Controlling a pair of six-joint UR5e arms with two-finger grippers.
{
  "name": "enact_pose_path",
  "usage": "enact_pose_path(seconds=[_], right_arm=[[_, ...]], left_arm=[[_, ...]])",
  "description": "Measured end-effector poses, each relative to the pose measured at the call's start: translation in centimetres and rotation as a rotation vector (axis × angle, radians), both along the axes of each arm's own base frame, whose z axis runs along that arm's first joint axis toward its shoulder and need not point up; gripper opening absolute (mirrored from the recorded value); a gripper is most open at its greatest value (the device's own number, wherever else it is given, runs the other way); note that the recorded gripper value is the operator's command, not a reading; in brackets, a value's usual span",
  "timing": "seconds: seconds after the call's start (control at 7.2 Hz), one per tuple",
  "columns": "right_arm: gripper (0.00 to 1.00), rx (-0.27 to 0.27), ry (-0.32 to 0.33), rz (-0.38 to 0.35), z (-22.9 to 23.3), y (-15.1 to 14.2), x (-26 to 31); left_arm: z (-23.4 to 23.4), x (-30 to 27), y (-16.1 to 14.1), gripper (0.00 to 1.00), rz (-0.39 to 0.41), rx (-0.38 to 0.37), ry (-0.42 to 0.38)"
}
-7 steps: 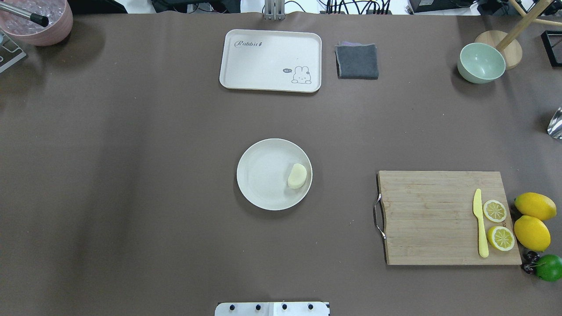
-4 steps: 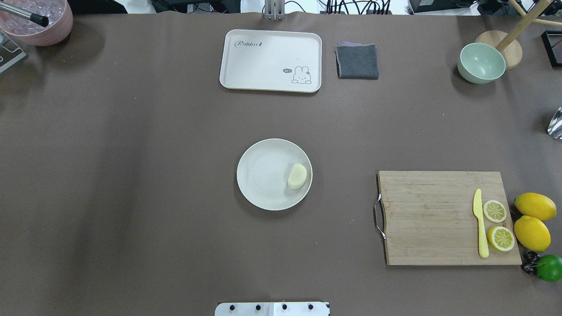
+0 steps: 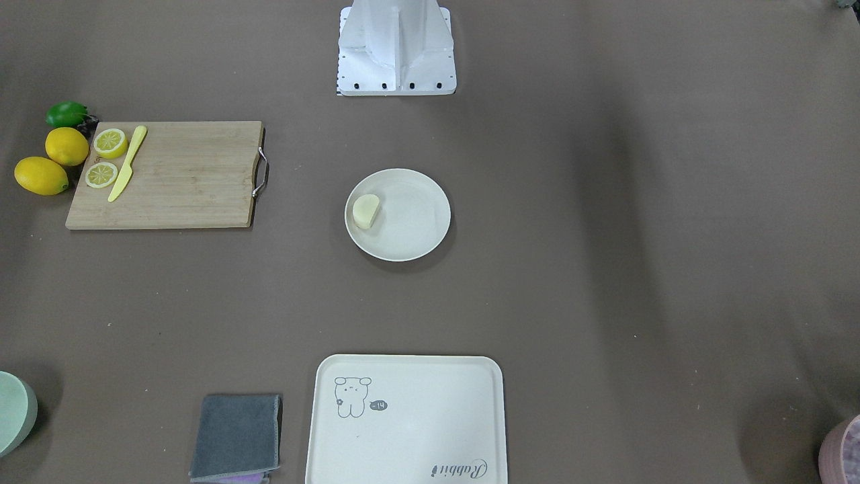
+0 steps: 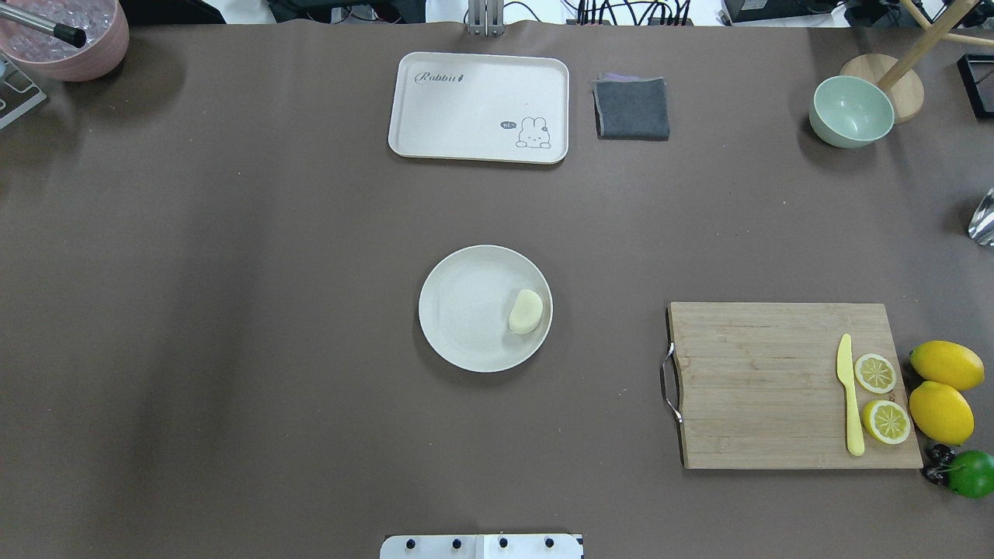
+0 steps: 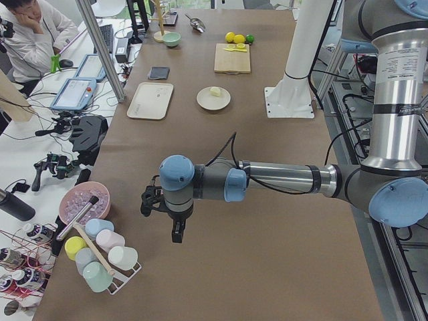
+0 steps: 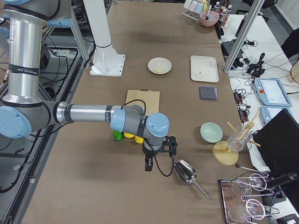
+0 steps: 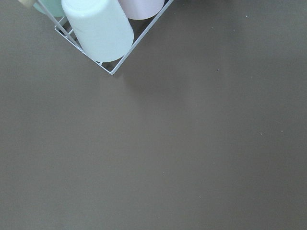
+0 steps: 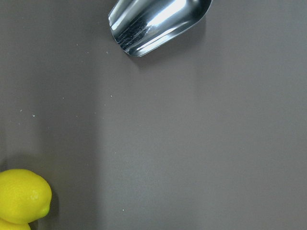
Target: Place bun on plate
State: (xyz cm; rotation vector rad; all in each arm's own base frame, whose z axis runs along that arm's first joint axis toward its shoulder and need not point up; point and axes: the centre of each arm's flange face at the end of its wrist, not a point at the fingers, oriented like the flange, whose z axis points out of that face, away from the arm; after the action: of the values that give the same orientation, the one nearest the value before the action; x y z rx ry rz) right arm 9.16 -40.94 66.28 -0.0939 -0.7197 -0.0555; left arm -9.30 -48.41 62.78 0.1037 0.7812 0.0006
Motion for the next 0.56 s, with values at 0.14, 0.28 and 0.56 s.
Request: enact_pose_path(seconds=[0.14, 0.28, 0.56], right_arm=[[1.00, 0.001, 0.001, -0.001, 0.01, 0.04, 0.02], [1.00, 0.002, 0.001, -0.001, -0.01, 0.06, 0.04], [1.00, 0.002, 0.012, -0.004, 0.03, 0.03, 0.13]], left_arm=[[0.07, 0.14, -0.06, 0.98, 0.003, -0.001, 0.000], [0.24, 0.35, -0.08, 0.98, 0.009, -0.003, -0.003], [1.00, 0.78, 0.42, 0.98, 0.020, -0.016, -0.008]])
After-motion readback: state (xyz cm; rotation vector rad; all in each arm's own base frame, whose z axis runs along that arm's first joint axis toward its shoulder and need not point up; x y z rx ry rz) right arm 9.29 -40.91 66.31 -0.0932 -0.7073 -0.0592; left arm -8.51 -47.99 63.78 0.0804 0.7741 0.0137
